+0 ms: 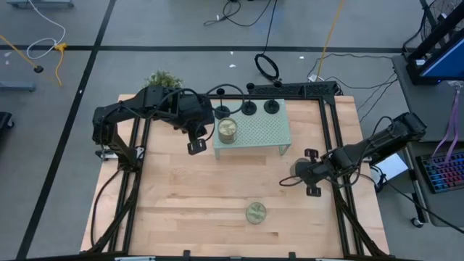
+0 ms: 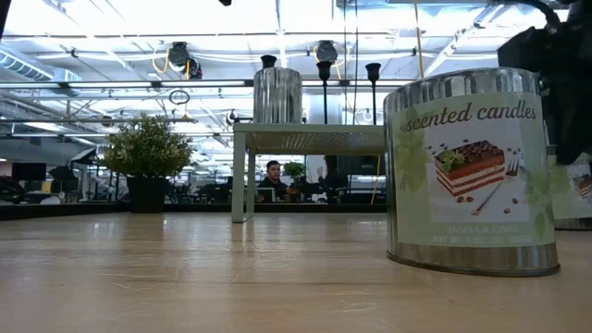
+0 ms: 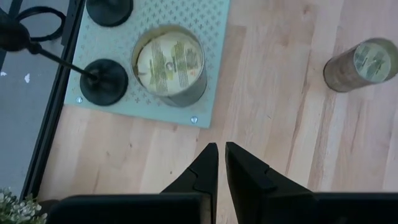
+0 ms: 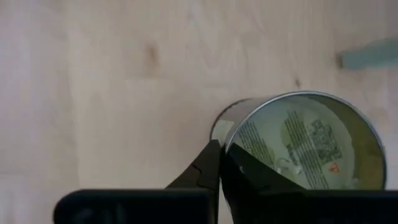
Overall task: Pick & Place candle stick holders
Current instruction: Align the top green scented candle with the green scented candle on the shelf
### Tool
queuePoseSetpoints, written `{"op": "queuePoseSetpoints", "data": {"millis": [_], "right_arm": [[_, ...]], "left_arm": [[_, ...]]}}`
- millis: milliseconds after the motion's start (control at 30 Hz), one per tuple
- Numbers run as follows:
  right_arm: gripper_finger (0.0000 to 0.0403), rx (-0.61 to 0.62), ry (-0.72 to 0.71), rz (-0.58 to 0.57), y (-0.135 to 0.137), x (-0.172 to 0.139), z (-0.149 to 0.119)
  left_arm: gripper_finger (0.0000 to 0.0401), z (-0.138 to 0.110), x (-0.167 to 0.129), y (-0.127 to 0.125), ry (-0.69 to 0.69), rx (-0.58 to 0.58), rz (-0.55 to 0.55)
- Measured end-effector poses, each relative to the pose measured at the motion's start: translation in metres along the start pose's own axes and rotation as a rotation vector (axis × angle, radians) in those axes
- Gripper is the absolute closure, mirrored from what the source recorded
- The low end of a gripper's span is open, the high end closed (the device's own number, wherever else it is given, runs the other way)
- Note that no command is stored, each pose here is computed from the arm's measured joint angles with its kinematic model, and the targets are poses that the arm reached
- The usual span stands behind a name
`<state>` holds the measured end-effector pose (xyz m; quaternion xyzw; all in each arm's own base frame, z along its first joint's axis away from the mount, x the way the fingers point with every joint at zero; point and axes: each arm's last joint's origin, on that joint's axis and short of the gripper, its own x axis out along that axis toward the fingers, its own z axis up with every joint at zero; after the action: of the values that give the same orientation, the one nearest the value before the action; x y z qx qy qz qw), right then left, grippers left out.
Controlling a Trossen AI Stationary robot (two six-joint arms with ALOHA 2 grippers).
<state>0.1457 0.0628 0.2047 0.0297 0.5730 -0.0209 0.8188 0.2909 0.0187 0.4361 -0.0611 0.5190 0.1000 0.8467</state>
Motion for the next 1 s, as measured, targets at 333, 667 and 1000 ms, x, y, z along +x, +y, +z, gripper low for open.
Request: {"op": "queuePoseSetpoints", "data": {"millis": [333,667,1000], "right_arm": [[0.0399,-0.229,-0.669,0.082,0.020,-0.045,0.069],[0.0401,-0.294,-0.753,-0.238,-0.014,-0.115,0.108],[0.0402,-0.081,-0.421,-0.208,-0.083,-0.111,0.108]], "left_arm": [[0.0364,0.005,0.000,-0.001,-0.046,-0.004,-0.007],[0.0364,0.005,0.000,-0.001,-0.046,-0.057,-0.009],[0.0364,0.005,0.000,-0.001,-0.045,-0.059,-0.009]]}}
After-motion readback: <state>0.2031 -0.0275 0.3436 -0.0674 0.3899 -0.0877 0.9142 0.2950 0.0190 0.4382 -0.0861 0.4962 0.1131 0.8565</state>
